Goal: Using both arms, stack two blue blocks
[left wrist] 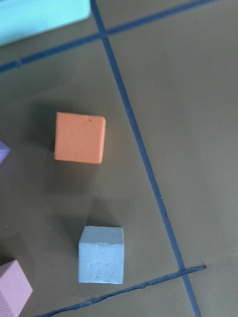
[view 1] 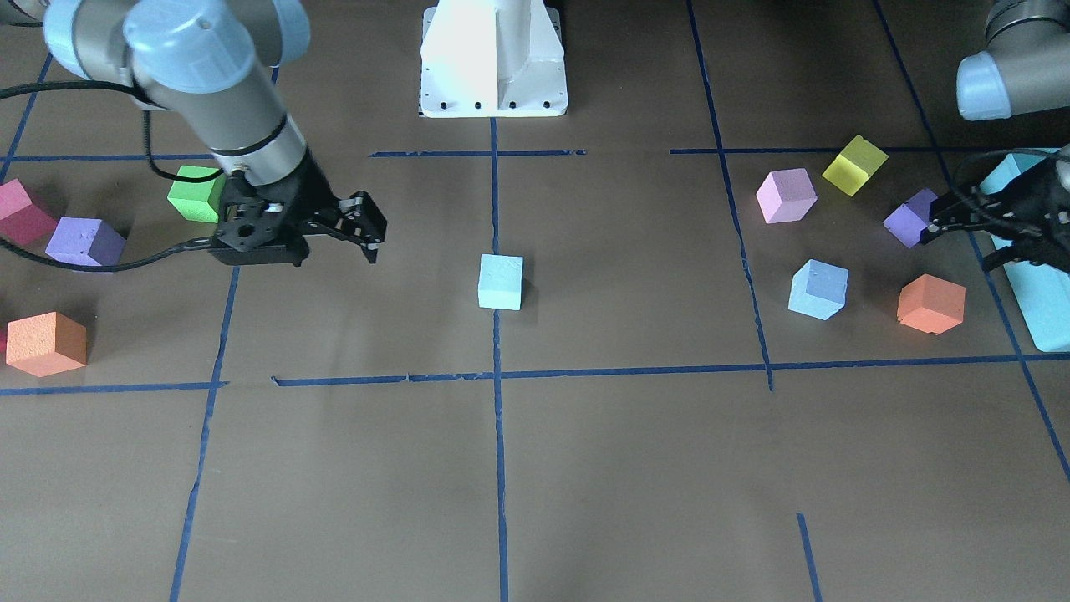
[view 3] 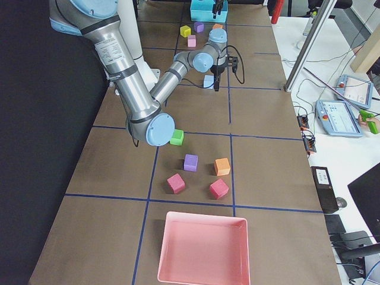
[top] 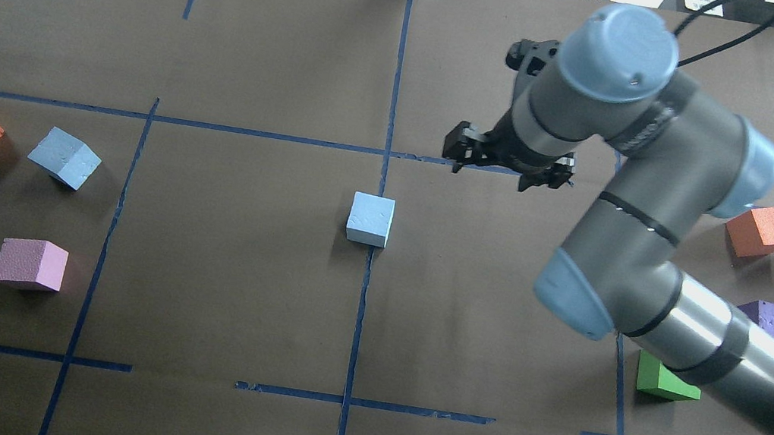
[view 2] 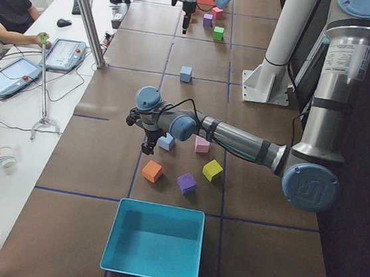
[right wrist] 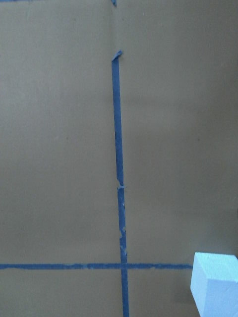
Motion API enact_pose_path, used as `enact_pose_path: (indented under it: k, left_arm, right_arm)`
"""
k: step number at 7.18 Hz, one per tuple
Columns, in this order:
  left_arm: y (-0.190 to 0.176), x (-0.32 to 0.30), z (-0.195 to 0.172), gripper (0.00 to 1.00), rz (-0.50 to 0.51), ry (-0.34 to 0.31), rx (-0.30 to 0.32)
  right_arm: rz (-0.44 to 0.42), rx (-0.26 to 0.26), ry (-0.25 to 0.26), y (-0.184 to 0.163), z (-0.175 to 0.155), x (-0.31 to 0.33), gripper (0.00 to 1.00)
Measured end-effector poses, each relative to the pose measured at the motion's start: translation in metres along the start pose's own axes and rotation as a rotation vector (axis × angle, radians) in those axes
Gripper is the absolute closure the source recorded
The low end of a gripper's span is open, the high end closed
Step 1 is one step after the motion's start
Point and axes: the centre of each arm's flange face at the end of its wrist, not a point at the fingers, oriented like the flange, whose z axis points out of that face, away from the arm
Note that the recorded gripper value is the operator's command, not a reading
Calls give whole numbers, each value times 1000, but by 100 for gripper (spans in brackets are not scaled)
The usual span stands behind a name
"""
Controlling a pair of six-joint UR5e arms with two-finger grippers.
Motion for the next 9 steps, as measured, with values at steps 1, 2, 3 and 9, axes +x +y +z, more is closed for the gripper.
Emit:
enact_pose_path:
  k: [1,2,3,9]
  left_arm:
    - [-17,28,29,0,20,-25,-22]
    - [-26,54,52,0,30,-49,-37]
    - [-29,71,69,0,42,-66,-49]
    - [-35,86,109,58,43,-99,-94]
  right_arm:
    - [-12,-5,8,-1,-1,17,0]
    - [-17,-5,13,-2,0,25,0]
    - [-17,-7,18,-1,2,29,0]
    - [-31,-13,39,9,18,27,0]
